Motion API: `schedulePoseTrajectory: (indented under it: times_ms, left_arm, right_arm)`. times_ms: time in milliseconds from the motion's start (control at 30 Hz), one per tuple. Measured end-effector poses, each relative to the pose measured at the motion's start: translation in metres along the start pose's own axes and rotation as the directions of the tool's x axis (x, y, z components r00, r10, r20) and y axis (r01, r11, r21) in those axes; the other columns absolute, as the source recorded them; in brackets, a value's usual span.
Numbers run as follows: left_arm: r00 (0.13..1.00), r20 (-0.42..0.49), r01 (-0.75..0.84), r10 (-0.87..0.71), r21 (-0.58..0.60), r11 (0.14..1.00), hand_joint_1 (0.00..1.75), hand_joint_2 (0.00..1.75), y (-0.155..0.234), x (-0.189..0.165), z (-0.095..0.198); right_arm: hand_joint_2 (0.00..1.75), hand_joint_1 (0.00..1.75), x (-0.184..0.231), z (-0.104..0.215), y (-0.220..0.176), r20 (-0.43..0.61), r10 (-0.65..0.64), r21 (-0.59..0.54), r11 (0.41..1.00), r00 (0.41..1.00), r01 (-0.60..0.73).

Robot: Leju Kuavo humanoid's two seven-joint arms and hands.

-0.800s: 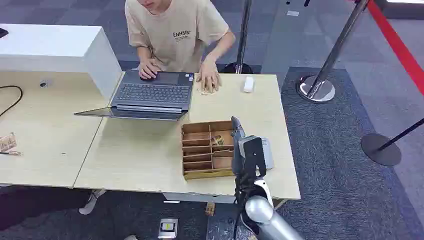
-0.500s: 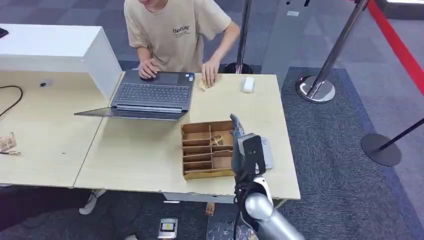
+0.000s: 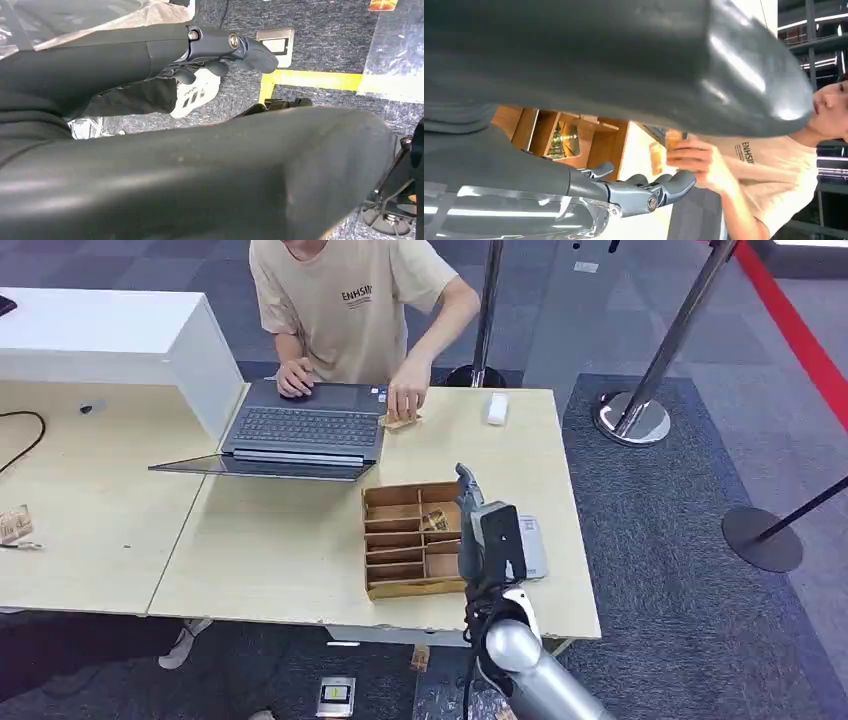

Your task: Pass the card to the sensor for recognition and then transmit it.

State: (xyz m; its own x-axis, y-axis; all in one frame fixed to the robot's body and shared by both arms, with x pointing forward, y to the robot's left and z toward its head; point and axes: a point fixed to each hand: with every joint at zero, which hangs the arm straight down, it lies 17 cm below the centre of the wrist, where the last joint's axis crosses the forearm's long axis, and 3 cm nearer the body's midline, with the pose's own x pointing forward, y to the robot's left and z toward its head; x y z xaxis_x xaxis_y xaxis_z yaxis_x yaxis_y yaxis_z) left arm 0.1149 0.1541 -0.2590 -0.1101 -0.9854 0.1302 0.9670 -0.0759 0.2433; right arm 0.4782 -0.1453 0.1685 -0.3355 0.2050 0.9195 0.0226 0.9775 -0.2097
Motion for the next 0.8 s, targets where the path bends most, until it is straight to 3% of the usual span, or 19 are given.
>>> schedulePoseTrajectory:
  times_ms: [700, 800]
  left_arm:
    - [1.0, 0.012, 0.011, -0.012, 0.009, 1.0, 0.0, 0.0, 0.0013, 0.0023, -0.0002]
    - [1.0, 0.012, 0.014, -0.014, 0.009, 1.0, 0.0, 0.0, 0.0008, 0.0024, -0.0002]
  right_arm:
    - [0.0, 0.0, -0.0037, 0.0025, 0.0044, -0.004, -0.005, 0.004, 1.0, 1.0, 0.005]
    - [0.0, 0.0, -0.001, 0.0034, -0.0036, 0.024, 0.082, -0.04, 0.996, 0.996, -0.081]
